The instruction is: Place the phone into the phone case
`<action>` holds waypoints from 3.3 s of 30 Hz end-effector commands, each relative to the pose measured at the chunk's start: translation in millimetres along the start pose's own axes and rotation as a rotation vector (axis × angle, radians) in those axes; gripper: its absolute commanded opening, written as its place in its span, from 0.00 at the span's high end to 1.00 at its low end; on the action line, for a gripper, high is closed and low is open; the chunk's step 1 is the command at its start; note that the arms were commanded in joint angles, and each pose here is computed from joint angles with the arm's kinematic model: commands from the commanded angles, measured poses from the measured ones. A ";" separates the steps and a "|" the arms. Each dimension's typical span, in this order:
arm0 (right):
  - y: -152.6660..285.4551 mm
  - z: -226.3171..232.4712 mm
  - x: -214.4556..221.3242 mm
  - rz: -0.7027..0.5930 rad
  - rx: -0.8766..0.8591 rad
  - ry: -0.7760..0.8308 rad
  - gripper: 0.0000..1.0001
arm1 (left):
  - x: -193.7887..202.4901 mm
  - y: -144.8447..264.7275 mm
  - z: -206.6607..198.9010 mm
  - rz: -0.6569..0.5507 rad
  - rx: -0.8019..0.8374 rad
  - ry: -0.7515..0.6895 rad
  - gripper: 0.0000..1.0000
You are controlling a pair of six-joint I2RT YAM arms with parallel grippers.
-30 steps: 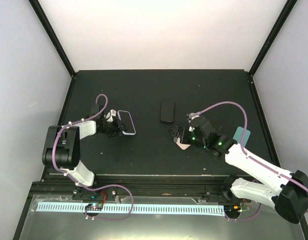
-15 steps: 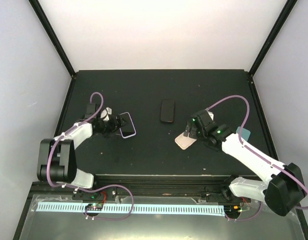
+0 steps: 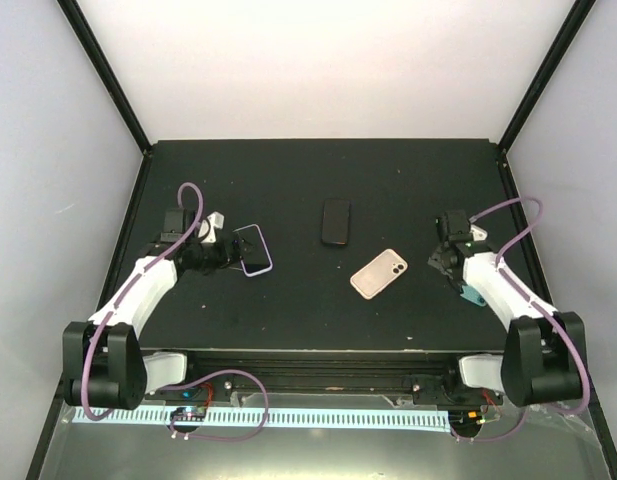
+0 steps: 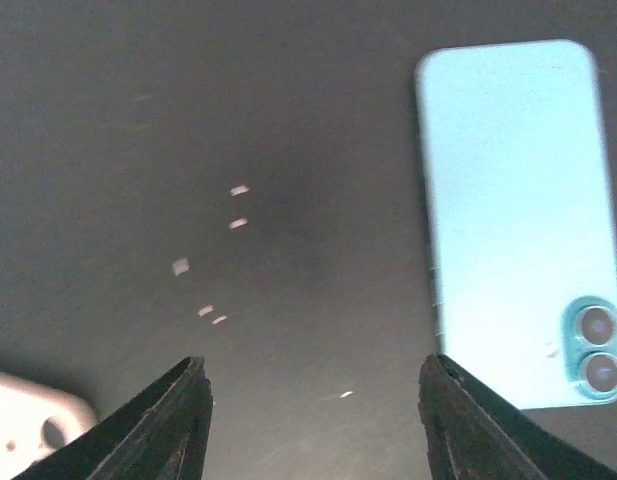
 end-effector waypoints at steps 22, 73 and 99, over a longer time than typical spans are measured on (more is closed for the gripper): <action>-69.9 -75.5 -74.1 0.115 0.188 -0.322 0.00 | 17.4 -76.0 -129.6 0.179 0.255 -0.426 0.15; -103.3 -43.2 -22.6 0.384 0.037 -0.090 0.27 | 95.4 -239.8 -176.2 0.206 -0.078 -0.857 0.52; -61.1 42.9 29.8 0.340 -0.237 0.239 0.30 | 117.6 -157.4 -109.1 0.284 -0.405 -0.592 0.95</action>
Point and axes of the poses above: each gripper's point midway between its finger pads, its own y axis back along the fingers, its own z axis along the line the jaws close on, x = y × z, the point moved 9 cm from there along y, back along the fingers, and after that the axes turned 7 degrees about -y, right-handed, at the moved point
